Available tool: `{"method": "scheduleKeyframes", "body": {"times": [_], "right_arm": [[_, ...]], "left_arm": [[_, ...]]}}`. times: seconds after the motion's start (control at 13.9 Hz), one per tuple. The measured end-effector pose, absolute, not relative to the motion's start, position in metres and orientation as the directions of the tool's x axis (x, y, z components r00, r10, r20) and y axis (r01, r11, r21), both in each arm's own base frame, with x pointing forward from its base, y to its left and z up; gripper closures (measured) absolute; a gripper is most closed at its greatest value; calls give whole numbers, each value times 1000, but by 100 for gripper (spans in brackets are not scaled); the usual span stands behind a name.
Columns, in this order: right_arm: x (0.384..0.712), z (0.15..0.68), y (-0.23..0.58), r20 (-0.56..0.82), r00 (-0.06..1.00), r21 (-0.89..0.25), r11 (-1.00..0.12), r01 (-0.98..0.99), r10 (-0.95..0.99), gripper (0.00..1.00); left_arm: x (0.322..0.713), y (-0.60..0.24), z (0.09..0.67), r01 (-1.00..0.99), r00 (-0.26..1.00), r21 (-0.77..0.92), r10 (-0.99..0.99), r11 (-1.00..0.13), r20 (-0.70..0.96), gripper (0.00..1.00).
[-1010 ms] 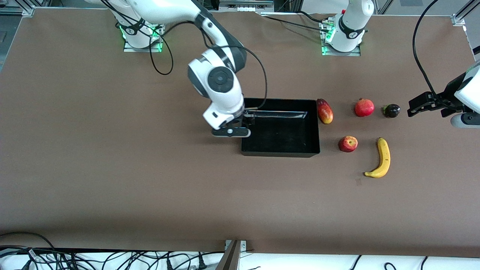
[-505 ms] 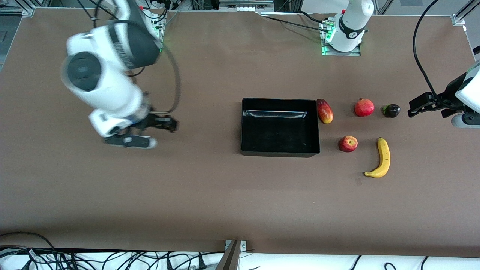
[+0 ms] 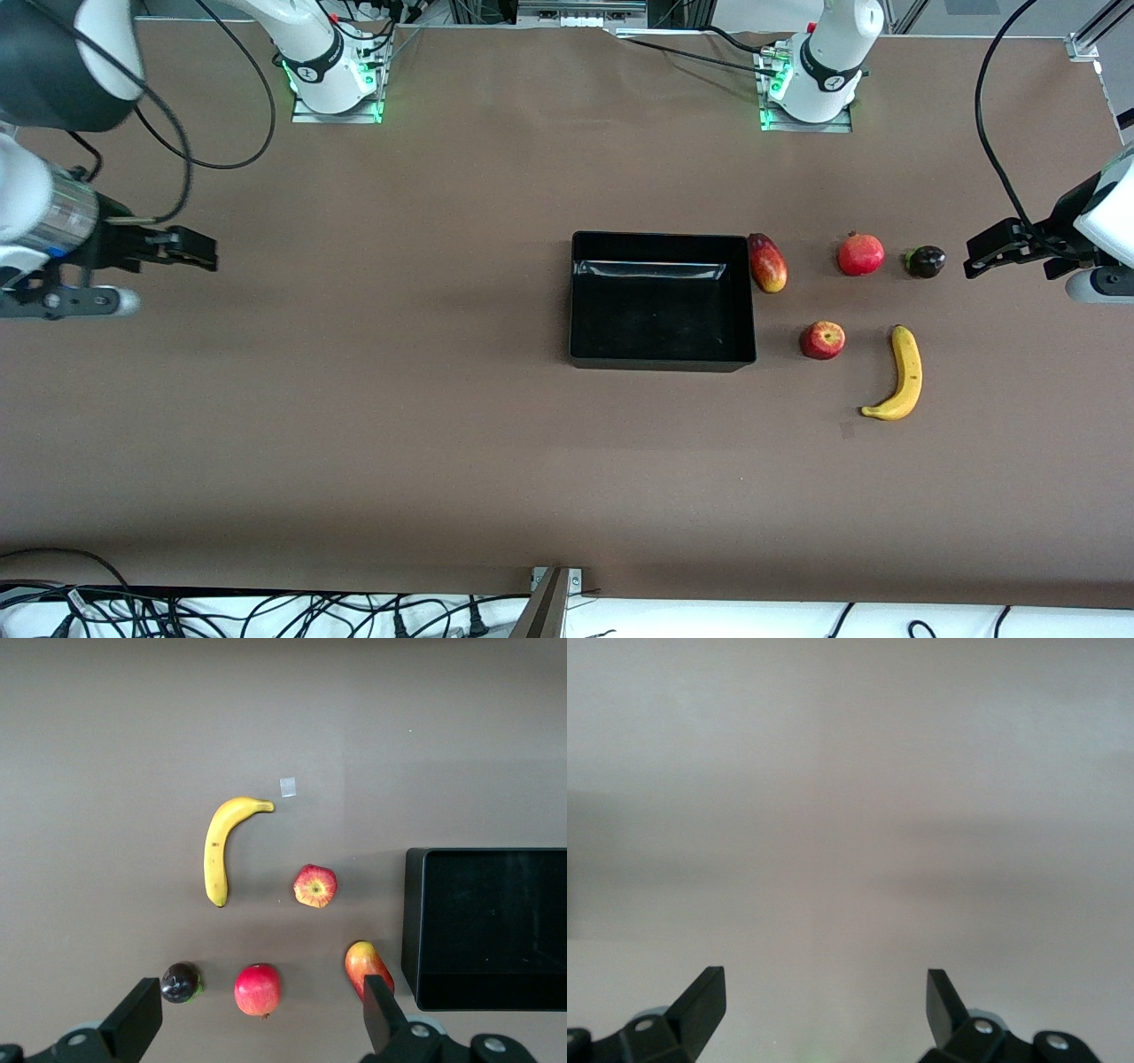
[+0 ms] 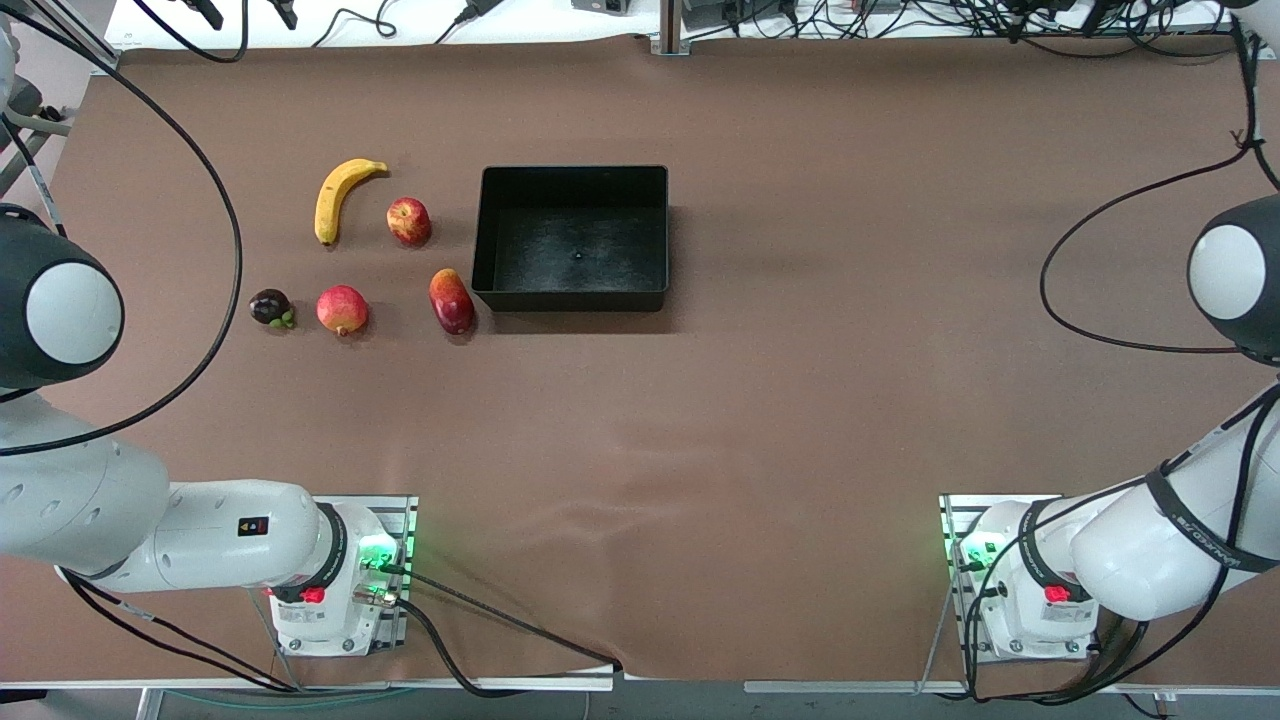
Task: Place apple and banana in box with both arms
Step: 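Release the box and withdraw the right gripper away from it, then move the left gripper toward the small red-yellow apple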
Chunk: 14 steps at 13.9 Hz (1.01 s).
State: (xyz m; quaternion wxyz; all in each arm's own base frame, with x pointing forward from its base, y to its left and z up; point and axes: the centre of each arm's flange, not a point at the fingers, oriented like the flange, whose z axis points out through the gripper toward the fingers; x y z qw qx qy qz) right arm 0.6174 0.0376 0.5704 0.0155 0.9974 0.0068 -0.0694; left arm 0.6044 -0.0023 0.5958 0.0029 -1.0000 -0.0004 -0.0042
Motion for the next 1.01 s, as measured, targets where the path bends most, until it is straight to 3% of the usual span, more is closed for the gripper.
{"method": "scheduleKeyframes", "body": {"times": [0.36,0.72,1.01], "right_arm": [[590,569,-29,-154,988,13,-1000,-23,-25,0],[556,597,-26,-55,998,26,-1000,-1,-2,0],[556,596,-18,-51,999,6,-1000,8,8,0]], "left_arm": [[613,-7,587,-8,1000,-6,-8,-1000,21,0],[613,-3,596,-1,999,-7,-1,-1000,38,0],[608,-2,593,0,1000,-7,0,-1000,-8,0]]}}
